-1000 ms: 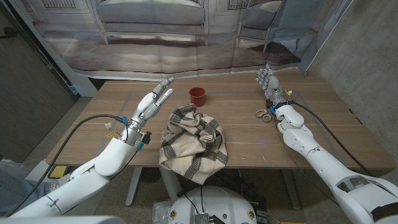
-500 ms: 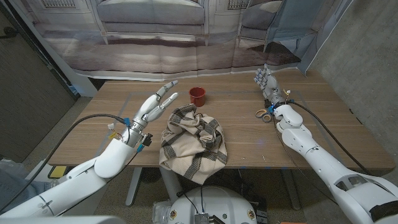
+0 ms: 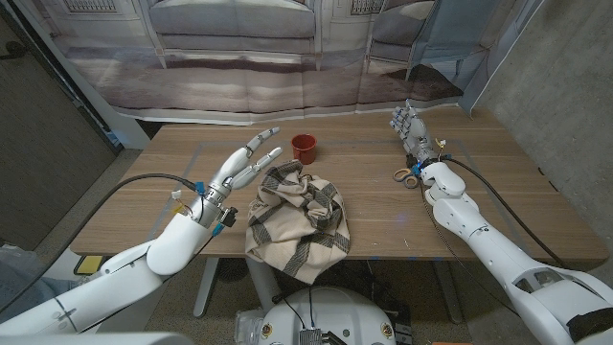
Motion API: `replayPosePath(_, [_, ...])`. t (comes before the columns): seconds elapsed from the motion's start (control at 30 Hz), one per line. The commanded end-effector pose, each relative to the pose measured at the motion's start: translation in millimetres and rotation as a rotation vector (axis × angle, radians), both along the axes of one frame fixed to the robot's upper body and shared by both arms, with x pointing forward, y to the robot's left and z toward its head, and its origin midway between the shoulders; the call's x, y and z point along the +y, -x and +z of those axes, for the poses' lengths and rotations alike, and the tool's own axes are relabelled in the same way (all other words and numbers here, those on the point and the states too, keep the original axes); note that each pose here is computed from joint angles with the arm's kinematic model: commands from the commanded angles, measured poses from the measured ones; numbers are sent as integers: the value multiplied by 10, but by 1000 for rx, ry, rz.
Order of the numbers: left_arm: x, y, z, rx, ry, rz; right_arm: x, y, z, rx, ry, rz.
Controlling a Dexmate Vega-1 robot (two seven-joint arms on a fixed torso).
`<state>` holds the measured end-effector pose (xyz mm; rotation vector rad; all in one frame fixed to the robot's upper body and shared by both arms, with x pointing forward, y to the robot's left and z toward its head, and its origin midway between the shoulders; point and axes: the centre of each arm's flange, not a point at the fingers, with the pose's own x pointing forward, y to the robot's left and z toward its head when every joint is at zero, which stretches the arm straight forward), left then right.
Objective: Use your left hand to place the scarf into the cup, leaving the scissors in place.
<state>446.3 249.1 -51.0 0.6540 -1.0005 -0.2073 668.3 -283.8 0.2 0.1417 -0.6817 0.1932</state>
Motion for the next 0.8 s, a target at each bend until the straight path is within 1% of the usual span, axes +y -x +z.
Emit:
replayPosePath(0.03, [-12,21,-42,3,-29,26,-3,52,-49,0,-1,-3])
replayPosePath(0.2, [-12,58,-49,-9,-38,47,4,72,-44,-4,-1,-5])
replayPosePath(0.33, [-26,83,-62,-15,-50,96,9,79,-39,-6,0,-6])
replayPosePath(0.57, [-67,96,-62,-24,-78,144,6,79,-53,-3,1,-6])
replayPosePath(0.8, [-96,103,-57,-27,-100,158,-8,78,-58,-1,1,-8])
